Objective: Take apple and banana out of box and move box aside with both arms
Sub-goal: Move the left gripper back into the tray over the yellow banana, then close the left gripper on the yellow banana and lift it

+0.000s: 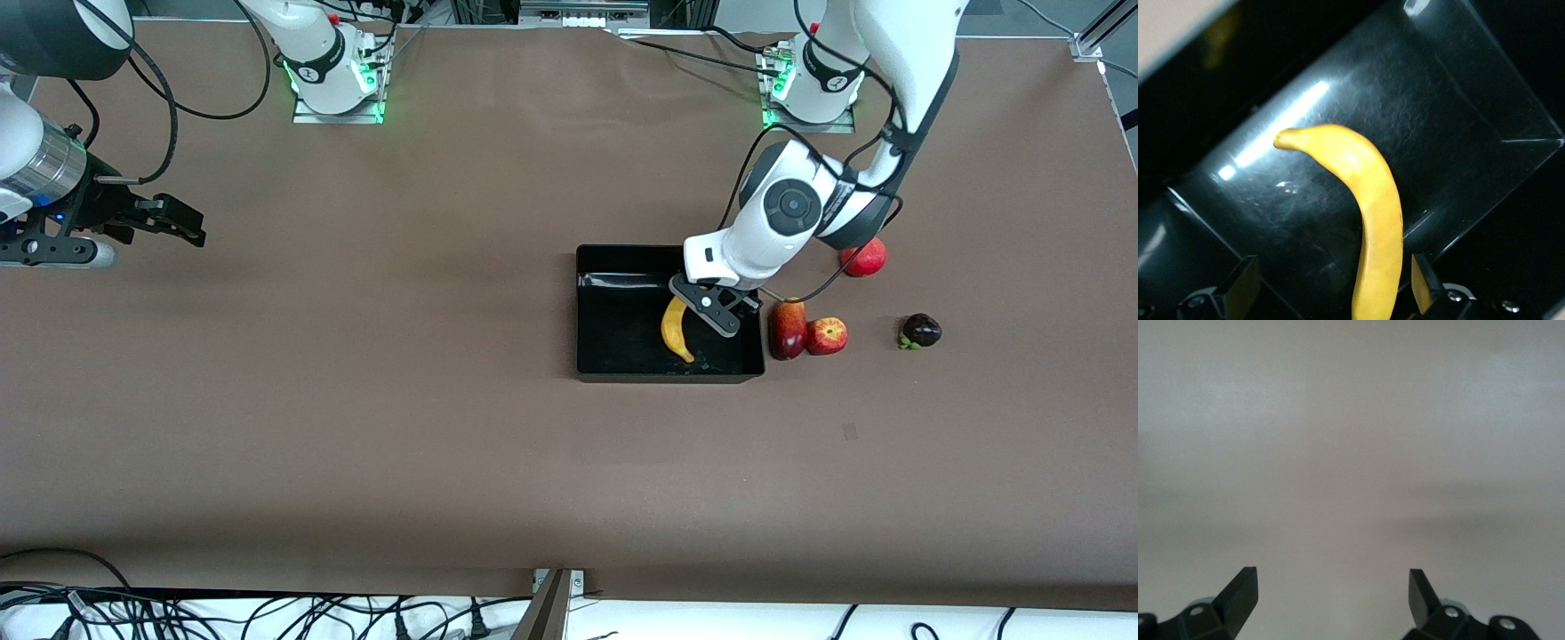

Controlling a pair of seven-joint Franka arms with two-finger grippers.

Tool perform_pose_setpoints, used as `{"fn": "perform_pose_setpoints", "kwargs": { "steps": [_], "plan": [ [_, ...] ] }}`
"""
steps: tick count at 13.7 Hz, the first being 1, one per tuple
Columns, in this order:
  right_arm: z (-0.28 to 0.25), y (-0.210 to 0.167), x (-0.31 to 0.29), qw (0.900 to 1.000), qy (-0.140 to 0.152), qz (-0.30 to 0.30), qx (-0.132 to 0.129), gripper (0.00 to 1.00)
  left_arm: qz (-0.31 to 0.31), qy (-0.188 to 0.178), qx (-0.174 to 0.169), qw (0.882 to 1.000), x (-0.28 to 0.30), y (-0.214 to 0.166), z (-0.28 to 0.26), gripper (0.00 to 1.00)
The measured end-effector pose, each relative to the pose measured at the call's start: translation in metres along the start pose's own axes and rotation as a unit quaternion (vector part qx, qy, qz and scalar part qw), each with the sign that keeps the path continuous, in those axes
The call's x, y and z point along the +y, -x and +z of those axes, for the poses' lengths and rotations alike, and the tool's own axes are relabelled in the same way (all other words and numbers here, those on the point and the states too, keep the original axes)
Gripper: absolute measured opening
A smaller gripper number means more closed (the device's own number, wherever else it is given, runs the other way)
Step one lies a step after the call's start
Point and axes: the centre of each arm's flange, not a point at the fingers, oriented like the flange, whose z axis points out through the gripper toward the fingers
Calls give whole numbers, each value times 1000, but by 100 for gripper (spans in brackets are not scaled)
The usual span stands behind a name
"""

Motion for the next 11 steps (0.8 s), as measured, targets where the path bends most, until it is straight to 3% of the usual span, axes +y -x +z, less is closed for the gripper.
{"fn": "perform_pose_setpoints", "kwargs": {
  "steps": [11],
  "plan": [
    [0, 0, 0, 1000, 0, 0, -1, 100, -24, 17, -20, 999, 5, 5, 50, 100]
  ]
}}
